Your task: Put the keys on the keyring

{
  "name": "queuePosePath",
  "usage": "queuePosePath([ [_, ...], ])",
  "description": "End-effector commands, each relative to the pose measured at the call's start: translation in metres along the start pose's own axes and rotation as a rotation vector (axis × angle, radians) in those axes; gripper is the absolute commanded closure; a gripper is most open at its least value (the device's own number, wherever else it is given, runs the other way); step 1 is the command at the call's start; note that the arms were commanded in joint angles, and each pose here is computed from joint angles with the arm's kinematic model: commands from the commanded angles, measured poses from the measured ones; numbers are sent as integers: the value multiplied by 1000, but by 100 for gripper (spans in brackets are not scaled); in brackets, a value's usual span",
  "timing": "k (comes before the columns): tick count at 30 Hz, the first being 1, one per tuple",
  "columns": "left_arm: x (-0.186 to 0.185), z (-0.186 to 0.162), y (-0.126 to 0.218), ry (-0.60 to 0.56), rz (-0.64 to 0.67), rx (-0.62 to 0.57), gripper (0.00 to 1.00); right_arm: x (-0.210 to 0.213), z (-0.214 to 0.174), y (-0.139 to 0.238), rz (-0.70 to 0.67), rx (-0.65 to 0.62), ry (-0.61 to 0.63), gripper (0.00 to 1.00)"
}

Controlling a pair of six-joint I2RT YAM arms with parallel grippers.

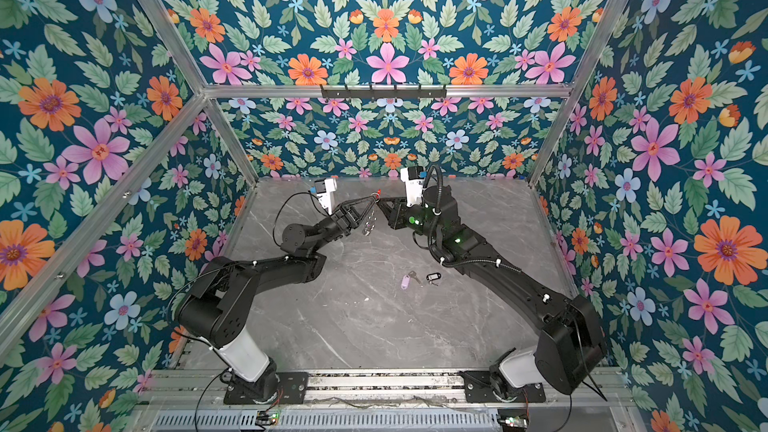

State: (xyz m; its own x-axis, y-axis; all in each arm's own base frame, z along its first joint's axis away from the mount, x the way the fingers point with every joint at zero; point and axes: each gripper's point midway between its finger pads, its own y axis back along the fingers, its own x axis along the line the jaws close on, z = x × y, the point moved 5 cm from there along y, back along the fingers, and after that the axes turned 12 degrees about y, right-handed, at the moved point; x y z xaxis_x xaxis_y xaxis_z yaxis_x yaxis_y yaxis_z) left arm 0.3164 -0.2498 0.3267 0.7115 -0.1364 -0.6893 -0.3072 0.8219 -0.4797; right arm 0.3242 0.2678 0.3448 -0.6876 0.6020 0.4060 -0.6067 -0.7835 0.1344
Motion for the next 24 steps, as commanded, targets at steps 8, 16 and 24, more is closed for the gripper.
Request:
queuePosePath([
  [8, -15, -2, 6, -216, 2, -21, 100, -10, 1, 25, -149, -16, 57, 82],
  [16, 31, -23, -10, -549, 572, 85, 100, -20, -13, 39, -230, -8, 53, 82],
  [24, 23, -27, -22, -646, 697, 7, 100, -23, -18, 39, -238, -5, 50, 82],
])
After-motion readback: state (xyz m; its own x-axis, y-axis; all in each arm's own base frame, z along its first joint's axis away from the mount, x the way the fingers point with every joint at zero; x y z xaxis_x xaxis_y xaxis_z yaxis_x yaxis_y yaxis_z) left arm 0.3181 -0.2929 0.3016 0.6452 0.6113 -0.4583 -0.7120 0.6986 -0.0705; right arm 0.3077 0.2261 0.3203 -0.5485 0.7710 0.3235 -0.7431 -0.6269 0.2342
